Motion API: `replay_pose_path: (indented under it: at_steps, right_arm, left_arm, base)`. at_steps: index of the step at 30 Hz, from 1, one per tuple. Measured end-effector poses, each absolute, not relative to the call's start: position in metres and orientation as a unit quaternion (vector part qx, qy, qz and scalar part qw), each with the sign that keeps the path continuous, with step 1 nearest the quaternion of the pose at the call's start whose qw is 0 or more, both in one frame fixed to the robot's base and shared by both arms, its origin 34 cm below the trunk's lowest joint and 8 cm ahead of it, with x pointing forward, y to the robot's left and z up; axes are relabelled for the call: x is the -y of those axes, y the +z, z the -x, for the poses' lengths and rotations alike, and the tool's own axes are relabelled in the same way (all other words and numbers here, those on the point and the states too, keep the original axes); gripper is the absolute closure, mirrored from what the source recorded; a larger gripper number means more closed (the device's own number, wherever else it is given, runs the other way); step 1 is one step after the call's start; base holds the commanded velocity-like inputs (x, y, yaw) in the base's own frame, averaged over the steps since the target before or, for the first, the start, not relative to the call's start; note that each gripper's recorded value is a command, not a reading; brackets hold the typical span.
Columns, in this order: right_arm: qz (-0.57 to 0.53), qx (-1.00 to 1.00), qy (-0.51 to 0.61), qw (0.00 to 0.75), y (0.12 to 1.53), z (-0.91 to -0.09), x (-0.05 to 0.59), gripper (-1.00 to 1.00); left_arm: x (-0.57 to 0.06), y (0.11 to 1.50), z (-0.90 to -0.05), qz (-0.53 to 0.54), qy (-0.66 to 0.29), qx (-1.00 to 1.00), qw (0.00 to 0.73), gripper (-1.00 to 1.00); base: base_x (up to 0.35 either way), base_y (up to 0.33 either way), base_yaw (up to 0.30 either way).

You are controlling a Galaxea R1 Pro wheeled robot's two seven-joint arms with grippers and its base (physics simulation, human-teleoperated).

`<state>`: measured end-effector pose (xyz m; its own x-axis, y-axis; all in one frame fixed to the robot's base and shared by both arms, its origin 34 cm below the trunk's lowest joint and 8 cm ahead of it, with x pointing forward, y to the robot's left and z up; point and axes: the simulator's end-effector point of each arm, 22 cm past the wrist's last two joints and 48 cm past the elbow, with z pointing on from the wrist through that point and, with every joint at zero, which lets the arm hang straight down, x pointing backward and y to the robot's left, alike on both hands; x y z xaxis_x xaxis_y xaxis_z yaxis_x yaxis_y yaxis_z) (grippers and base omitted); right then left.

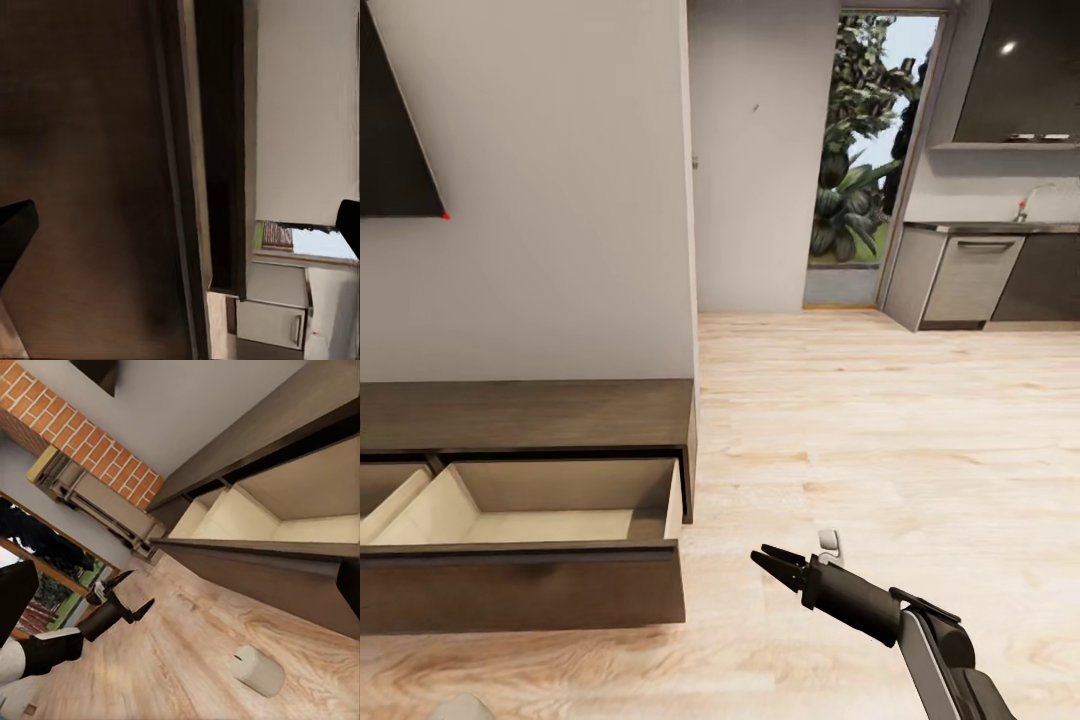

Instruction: Place each of the two pumpkins and all three candles from the living room inside a cabinet in the living room (use any cabinet), then make sure every cabinet is closed, and position the cauldron so it is next to a table in the living room.

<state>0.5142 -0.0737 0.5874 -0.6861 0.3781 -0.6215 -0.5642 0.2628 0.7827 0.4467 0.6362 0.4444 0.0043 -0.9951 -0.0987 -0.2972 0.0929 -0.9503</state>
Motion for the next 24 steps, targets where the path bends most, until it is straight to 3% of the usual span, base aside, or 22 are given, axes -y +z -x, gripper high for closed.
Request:
replay_pose_path:
  at_steps: [6, 12, 24]
  right_arm:
    - [0.074, -0.689, 0.602, 0.398, 0.597, -0.512, 0.073, -1.0]
    - [0.077, -0.686, 0.601, 0.402, 0.603, -0.511, 0.074, -1.0]
    - [0.072, -0.694, 0.599, 0.393, 0.597, -0.51, 0.073, -1.0]
  left_arm:
    - [-0.682, 0.482, -0.415, 0.579, -0.405, -0.577, 0.41, -1.0]
    - [-0.688, 0.497, -0.406, 0.587, -0.423, -0.574, 0.384, -1.0]
    - [-0.706, 0.506, -0.39, 0.62, -0.437, -0.508, 0.408, -1.0]
  base:
    - [0.0, 0.0, 0.0]
    - [0.0, 0.0, 0.0]
    - [0.0, 0.0, 0.0]
